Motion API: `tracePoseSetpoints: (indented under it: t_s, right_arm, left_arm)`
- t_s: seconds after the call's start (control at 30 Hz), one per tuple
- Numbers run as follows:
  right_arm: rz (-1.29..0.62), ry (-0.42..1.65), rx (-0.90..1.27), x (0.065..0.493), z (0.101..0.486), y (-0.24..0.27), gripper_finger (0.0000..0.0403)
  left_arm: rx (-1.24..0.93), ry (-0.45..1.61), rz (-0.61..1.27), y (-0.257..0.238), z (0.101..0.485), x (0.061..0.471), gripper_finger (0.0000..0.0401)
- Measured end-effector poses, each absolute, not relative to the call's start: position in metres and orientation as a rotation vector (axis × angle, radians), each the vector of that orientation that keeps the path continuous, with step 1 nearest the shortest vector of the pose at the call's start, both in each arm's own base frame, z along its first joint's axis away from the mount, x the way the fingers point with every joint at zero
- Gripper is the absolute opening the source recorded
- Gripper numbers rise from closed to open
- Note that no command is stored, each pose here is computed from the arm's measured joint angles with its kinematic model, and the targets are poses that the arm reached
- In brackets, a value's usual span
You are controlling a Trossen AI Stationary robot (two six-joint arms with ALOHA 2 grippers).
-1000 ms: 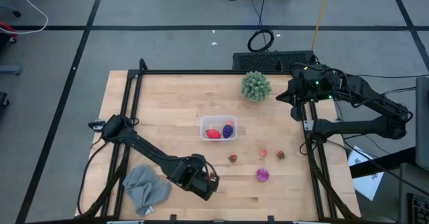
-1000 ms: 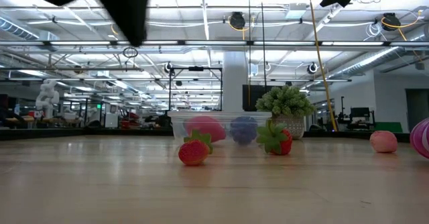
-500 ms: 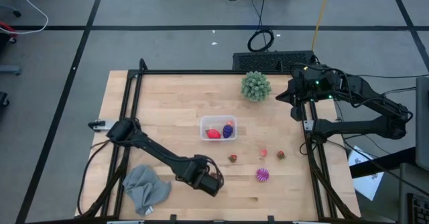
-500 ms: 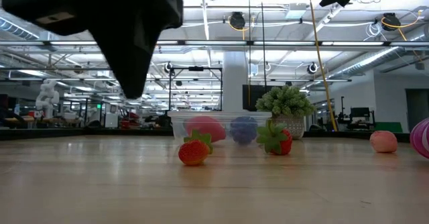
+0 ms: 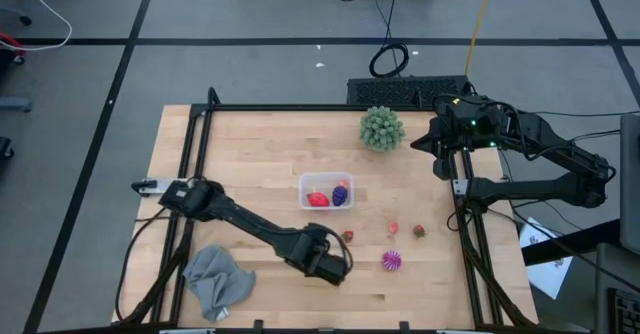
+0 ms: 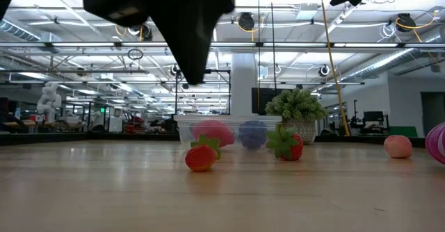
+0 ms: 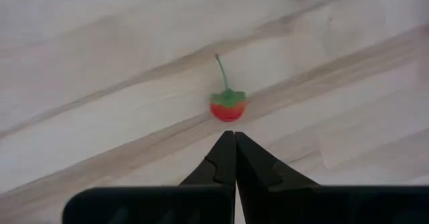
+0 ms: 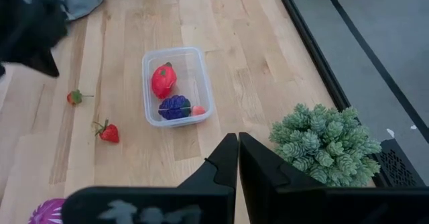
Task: Pick and placing Produce into tupperware
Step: Put the left red strawberry into the transparent bin
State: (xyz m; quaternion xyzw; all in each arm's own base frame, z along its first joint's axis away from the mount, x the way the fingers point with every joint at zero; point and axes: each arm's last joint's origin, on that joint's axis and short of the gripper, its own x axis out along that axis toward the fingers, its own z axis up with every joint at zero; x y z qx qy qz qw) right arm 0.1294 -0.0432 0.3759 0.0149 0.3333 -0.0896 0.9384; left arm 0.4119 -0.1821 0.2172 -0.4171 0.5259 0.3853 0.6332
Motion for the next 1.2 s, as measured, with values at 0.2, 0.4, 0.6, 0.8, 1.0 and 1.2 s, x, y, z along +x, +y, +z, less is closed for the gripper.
tracePoseSetpoints:
  t_s: [0.2, 0.4, 0.6, 0.8, 1.0, 1.2]
  right_arm:
    - [-0.186, 0.675, 0.038, 0.130, 0.376, -0.043, 0.0004]
    - [-0.186, 0.676, 0.038, 0.129, 0.376, -0.043, 0.0004]
    - [-0.186, 0.676, 0.038, 0.130, 0.376, -0.043, 0.0004]
    - [-0.186, 0.676, 0.038, 0.129, 0.376, -0.043, 0.0004]
    - [-0.186, 0.676, 0.038, 0.129, 0.376, -0.043, 0.0004]
    - [-0.186, 0.676, 0.038, 0.129, 0.376, -0.043, 0.0004]
  left_arm:
    - [-0.913, 1.307, 0.821, -0.181, 0.196, 0.429, 0.0000]
    - [-0.896, 1.291, 0.808, -0.184, 0.200, 0.427, 0.0000]
    - [-0.889, 1.291, 0.799, -0.188, 0.201, 0.425, 0.0000]
    - [-0.847, 1.305, 0.760, -0.188, 0.201, 0.425, 0.0001]
    - [-0.844, 1.305, 0.755, -0.188, 0.201, 0.425, 0.0015]
    - [-0.844, 1.303, 0.755, -0.188, 0.201, 0.426, 0.0058]
